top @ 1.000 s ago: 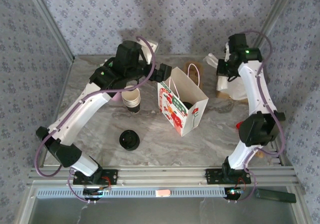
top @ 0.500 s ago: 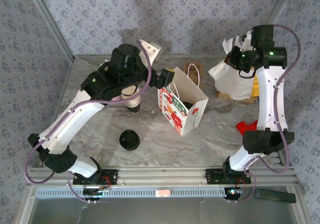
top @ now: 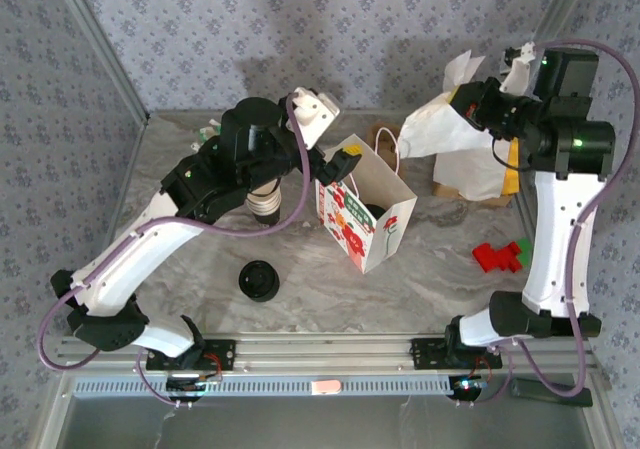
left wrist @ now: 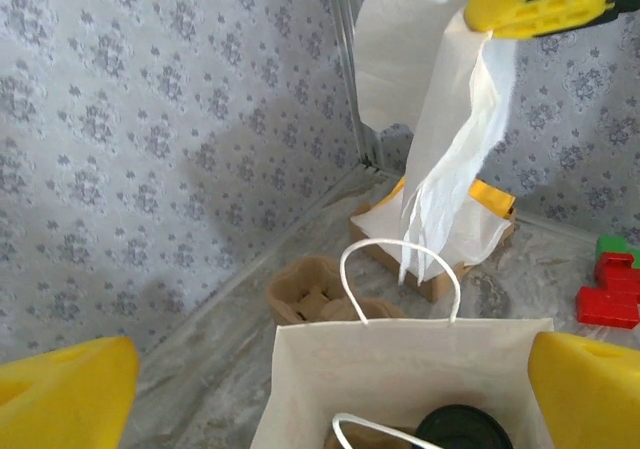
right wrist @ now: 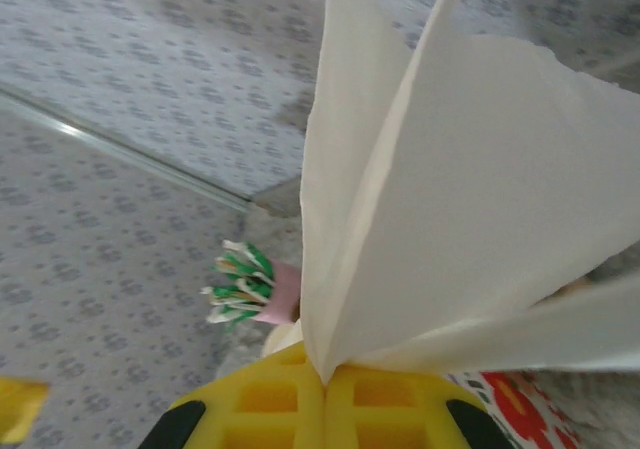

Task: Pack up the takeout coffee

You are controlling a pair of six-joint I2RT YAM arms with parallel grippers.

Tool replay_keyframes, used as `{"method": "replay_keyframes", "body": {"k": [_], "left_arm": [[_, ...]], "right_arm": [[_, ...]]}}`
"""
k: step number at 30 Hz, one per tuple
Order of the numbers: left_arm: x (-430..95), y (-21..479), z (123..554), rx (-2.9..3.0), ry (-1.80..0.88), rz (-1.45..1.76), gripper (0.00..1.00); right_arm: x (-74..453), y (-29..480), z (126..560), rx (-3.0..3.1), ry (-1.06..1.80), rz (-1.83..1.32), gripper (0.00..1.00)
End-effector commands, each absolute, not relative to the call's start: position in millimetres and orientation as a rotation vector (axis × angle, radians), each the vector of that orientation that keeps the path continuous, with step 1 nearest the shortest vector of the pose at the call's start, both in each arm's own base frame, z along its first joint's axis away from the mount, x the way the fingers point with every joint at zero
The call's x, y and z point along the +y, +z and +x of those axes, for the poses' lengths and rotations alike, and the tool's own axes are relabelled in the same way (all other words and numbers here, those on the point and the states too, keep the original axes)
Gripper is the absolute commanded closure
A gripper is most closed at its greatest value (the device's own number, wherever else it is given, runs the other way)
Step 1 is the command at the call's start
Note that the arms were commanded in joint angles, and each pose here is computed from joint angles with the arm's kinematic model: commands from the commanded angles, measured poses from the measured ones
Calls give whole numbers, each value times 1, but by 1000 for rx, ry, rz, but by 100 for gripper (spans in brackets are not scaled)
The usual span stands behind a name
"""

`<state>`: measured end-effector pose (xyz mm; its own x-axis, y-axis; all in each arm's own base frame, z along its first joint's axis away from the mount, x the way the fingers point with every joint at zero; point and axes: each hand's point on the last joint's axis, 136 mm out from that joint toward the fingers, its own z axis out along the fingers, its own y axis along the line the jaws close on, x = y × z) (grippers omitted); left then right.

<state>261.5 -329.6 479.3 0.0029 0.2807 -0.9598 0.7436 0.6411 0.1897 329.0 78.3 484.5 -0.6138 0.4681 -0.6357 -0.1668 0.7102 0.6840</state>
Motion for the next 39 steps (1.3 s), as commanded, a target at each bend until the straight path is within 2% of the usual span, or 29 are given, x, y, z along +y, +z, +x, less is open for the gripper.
{"method": "replay_keyframes", "body": {"k": [1, 12, 21, 29, 39], "left_arm": [[-326, 502, 257, 1462, -415, 867, 0], [-346, 519, 256, 1294, -481, 837, 0], [-389, 524, 254, 1190, -470, 936, 0], [-408, 527, 274, 1175, -415, 874, 0], [-406, 543, 278, 1159, -427, 799, 14]], "right_arm": [[91, 519, 317, 1928, 1051, 179, 100], [105, 552, 293, 1811, 1177, 150, 100], [116, 562, 278, 1779, 1221, 118, 100], [121, 564, 269, 1772, 1246, 108, 100], [125, 562, 261, 1772, 1269, 90, 100]]}}
